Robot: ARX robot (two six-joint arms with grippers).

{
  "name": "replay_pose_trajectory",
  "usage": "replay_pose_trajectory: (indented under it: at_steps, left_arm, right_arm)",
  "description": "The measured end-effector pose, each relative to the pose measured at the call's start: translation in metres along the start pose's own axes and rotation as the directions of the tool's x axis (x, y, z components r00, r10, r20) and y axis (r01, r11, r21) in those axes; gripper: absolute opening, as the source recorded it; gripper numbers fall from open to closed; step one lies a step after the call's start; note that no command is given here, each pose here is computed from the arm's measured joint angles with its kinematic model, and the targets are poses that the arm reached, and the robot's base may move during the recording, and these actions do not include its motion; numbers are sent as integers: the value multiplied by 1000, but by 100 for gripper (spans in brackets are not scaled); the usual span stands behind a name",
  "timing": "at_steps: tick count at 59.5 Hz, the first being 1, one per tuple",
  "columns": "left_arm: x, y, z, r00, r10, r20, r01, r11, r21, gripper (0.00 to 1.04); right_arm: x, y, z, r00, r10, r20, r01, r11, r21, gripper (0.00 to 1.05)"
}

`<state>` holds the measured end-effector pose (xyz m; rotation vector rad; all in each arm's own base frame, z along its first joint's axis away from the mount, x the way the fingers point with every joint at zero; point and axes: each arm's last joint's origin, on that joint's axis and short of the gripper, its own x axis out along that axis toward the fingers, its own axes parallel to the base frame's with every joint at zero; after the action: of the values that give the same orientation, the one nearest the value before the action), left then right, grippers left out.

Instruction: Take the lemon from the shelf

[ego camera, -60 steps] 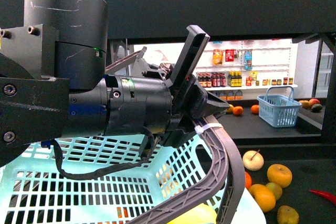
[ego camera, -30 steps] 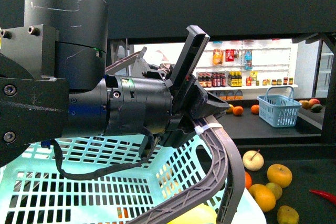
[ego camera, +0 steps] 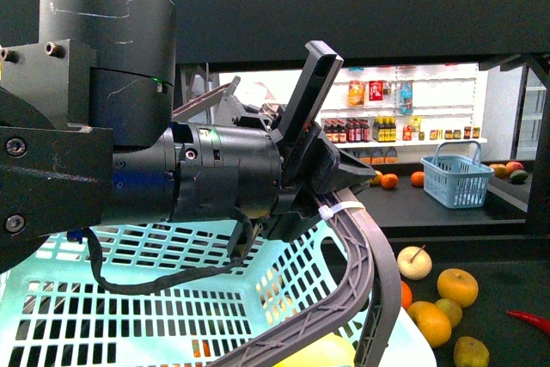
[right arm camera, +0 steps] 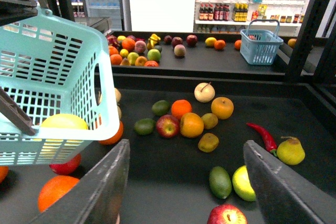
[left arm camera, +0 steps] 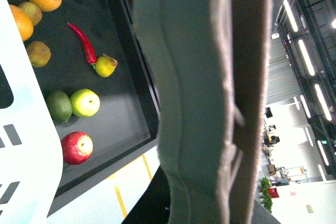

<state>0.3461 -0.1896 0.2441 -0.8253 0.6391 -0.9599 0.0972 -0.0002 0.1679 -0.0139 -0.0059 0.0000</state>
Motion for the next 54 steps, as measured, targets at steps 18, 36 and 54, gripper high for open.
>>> replay_pose_trajectory:
  at_steps: [18, 36, 54]
  left_arm:
    - [0, 1, 3, 994, 56, 93, -53, 998, -29, 8]
    - [-27, 16, 43, 897, 75, 437, -21, 992, -126, 8]
    - [-85, 49, 90, 715, 69, 696, 88, 978, -187, 8]
  right_arm:
    - [0, 0, 0, 1000, 0, 0, 0, 1000, 2, 102]
    - [0, 0, 0, 1000, 0, 0, 0, 1000, 2, 102]
    - [0, 0, 0, 1000, 0, 0, 0, 1000, 2, 102]
